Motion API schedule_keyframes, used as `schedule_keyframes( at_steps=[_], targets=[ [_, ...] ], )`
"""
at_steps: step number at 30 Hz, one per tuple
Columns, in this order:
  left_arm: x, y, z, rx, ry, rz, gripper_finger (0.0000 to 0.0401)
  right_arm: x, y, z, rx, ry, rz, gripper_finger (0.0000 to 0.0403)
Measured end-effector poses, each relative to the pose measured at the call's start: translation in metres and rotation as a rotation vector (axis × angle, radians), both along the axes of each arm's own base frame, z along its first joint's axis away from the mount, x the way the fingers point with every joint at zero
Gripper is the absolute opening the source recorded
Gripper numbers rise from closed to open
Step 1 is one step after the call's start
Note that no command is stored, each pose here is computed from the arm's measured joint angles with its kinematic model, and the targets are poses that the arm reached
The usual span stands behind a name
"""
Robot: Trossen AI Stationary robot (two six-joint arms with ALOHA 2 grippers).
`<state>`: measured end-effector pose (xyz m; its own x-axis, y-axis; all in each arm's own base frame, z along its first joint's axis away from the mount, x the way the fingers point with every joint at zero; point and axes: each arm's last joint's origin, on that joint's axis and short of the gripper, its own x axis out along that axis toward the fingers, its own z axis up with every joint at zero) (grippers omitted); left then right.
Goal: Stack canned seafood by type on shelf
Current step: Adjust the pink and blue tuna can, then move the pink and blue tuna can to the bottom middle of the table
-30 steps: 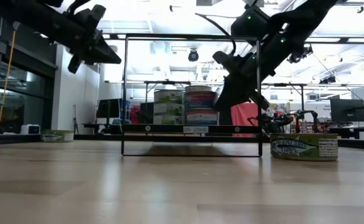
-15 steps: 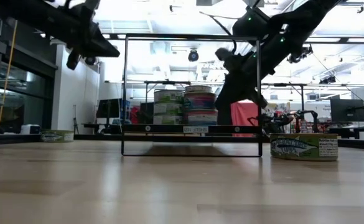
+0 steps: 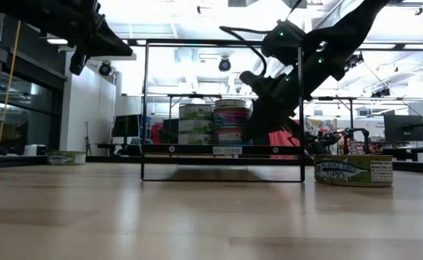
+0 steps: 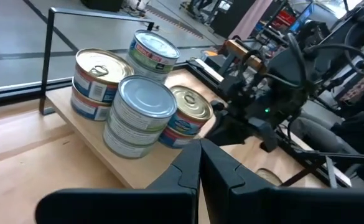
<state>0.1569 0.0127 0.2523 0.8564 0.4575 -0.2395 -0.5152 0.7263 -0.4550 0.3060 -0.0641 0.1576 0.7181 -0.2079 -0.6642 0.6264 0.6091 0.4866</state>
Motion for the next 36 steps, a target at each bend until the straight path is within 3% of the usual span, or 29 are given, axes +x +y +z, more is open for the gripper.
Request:
schedule_keyframes(
  at_steps=[8, 26, 29, 31, 36],
  targets=[
    [0.000, -0.001, -0.001, -0.014, 0.005, 0.003, 0.0000, 0.003, -0.004, -0.002, -0.037, -0.027, -0.138, 0.0000],
    [-0.001, 0.000, -0.002, -0.006, 0.016, 0.003, 0.0000, 0.001, -0.009, -0.001, -0.111, -0.026, -0.263, 0.0000],
    [-0.001, 0.000, -0.002, -0.006, 0.016, 0.003, 0.0000, 0.002, -0.008, 0.000, -0.104, -0.037, -0.254, 0.0000],
    [0.000, -0.001, -0.002, -0.021, 0.009, -0.005, 0.0000, -0.001, -0.006, 0.002, -0.025, -0.017, -0.167, 0.0000],
    [0.000, -0.003, -0.003, -0.037, 0.017, -0.076, 0.0000, -0.037, 0.017, 0.014, 0.042, 0.267, -0.006, 0.0000]
  ],
)
